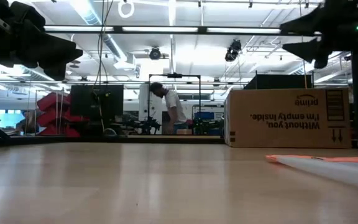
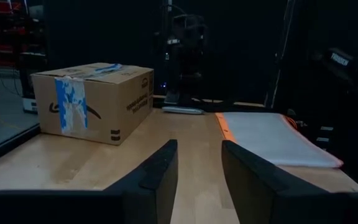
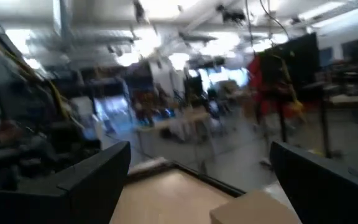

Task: Unpack boxes
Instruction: Open the cardboard box using the cutter

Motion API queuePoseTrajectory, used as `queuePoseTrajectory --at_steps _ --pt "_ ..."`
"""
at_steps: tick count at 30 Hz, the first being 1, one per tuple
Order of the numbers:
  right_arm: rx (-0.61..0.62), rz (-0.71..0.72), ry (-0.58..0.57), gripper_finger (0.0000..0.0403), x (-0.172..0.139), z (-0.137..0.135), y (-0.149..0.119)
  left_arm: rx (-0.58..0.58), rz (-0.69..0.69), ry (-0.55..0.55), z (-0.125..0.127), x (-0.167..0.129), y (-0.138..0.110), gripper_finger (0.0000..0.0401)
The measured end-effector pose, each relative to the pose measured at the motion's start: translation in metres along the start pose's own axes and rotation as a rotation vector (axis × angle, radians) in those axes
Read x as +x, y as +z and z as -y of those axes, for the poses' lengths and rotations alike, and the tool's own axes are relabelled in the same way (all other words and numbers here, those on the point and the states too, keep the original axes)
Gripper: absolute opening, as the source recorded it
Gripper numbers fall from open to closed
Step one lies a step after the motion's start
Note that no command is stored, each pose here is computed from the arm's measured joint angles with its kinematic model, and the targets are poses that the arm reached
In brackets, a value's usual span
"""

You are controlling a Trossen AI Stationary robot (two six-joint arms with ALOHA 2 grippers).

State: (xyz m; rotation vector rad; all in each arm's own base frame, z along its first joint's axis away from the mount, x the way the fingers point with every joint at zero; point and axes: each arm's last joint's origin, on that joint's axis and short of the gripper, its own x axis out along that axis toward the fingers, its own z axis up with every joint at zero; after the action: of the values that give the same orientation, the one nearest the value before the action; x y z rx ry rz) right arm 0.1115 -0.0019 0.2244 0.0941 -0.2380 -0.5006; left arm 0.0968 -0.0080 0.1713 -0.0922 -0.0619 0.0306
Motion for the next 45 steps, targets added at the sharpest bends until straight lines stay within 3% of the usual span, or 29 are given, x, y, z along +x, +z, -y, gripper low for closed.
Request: queuePoseTrajectory --at_steps 12,19,25,40,45 --pt "-0.239 -0.571 -0.141 0.0369 0.034 -0.032 -0.003 0.0 0.0 0.0 0.0 0.0 0.0 0.0117" --pt "-0.178 -0.912 -0.227 0.0366 0.028 -0.03 -0.013 0.0 0.0 0.0 0.0 0.0 0.0 0.0111" --pt "-0.064 -1.252 -0.308 0.0338 0.022 -0.019 -0.033 0.0 0.0 0.0 0.0 0.0 0.0 0.0115" --pt "-0.184 -1.911 -0.26 0.0296 0.019 -0.019 -0.084 0.0 0.0 0.0 0.0 0.0 0.0 0.0115" --pt "-0.261 -2.021 -0.325 0.0295 0.025 -0.022 -0.092 0.0 0.0 0.0 0.0 0.0 0.0 0.0117"
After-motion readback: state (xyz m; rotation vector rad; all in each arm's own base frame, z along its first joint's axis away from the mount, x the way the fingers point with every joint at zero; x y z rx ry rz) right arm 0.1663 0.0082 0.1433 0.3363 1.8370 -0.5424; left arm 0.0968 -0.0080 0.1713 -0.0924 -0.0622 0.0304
